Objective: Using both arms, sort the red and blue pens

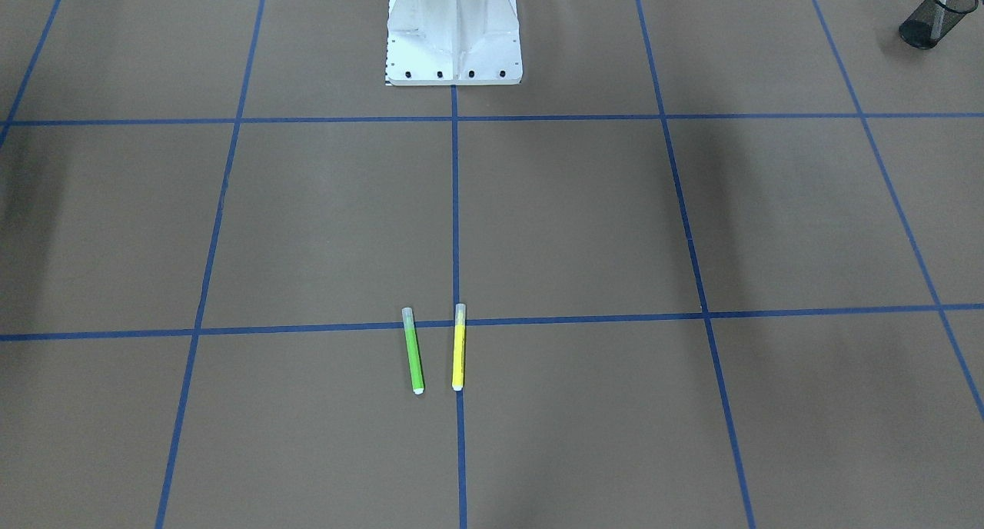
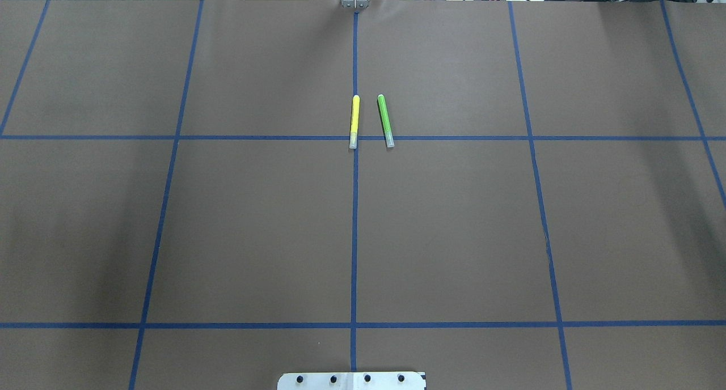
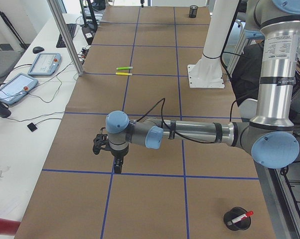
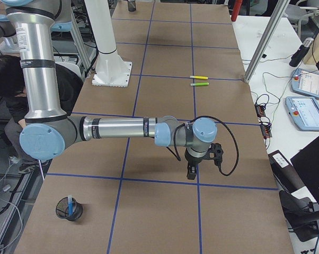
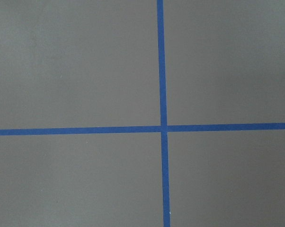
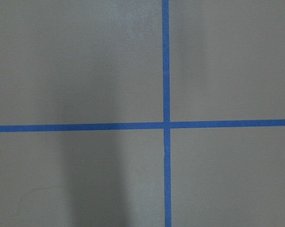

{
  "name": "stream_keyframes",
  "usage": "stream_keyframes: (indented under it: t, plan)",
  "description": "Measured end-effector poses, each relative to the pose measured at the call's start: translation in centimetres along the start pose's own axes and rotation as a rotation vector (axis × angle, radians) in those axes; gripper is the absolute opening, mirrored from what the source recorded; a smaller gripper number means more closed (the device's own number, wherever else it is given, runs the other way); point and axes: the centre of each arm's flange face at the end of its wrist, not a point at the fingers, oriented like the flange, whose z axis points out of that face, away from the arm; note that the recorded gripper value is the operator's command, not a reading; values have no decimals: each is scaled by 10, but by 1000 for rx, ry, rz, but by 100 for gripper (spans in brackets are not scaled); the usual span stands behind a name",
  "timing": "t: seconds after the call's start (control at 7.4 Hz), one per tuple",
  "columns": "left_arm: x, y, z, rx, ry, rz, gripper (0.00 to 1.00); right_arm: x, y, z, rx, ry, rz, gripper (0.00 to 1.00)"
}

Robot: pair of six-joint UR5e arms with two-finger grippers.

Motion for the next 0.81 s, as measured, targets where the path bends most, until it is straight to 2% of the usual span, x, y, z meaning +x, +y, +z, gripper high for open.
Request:
stream_keyframes:
  t: [0.81]
  plan:
    - [1,0,3,-2,3,3,100,1,6,-2,4,-4,1,100]
